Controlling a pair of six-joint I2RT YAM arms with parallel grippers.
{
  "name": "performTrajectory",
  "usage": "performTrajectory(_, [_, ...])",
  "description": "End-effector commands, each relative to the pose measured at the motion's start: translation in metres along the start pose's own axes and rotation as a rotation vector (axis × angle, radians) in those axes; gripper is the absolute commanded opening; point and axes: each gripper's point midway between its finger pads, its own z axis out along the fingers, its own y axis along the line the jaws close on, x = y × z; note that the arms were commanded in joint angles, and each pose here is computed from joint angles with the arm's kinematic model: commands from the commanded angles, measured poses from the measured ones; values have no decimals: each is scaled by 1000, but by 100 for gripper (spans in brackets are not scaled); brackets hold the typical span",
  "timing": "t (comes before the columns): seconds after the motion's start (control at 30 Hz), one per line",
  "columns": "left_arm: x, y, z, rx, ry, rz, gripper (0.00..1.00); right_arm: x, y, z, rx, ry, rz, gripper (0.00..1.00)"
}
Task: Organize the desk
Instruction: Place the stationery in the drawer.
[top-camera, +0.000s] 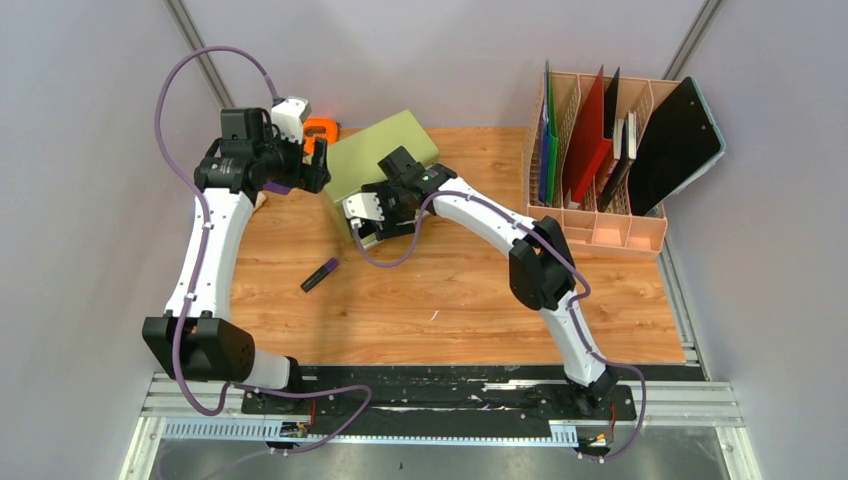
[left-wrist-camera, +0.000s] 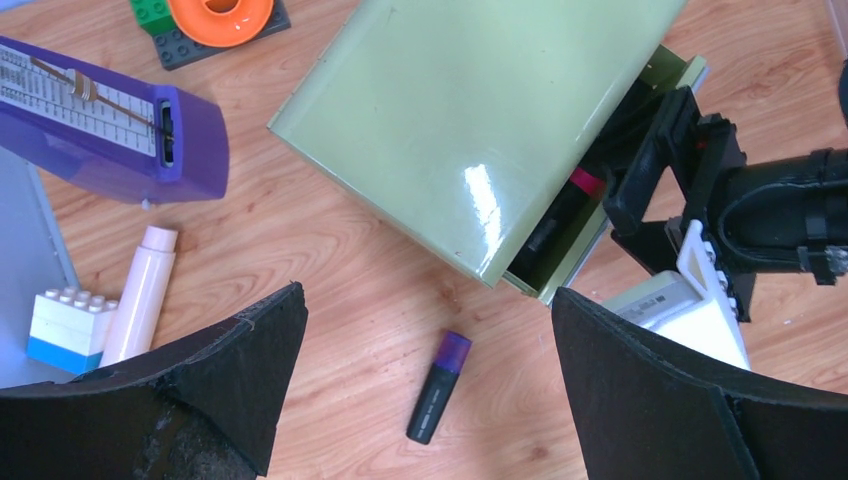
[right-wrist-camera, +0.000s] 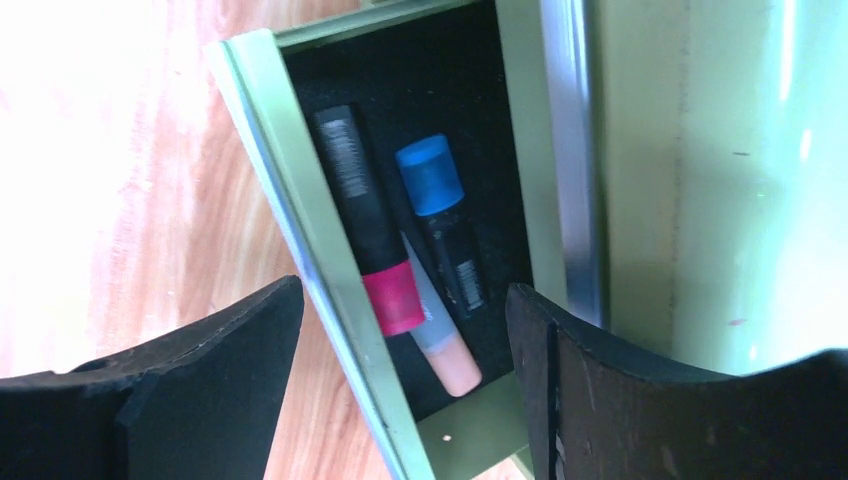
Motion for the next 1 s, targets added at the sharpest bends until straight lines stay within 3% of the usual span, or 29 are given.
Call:
performTrajectory(0.0, [-19,14,-16,-54,-71,2,100,-50,-9,-39,45,-143,-2,75])
performTrajectory(0.2, [-28,28,-29,-109,-111,-51,100,-103,11,-45,-22,-266,0,74])
performTrajectory(0.47, [-28,57,-48,-170,-155,-153,100,-150,33,-20,-85,-341,-71,73])
performTrajectory(0.97, [-13,96,-82,-297,-204,-198,100,-155,48,68,-146,-393,-87,71])
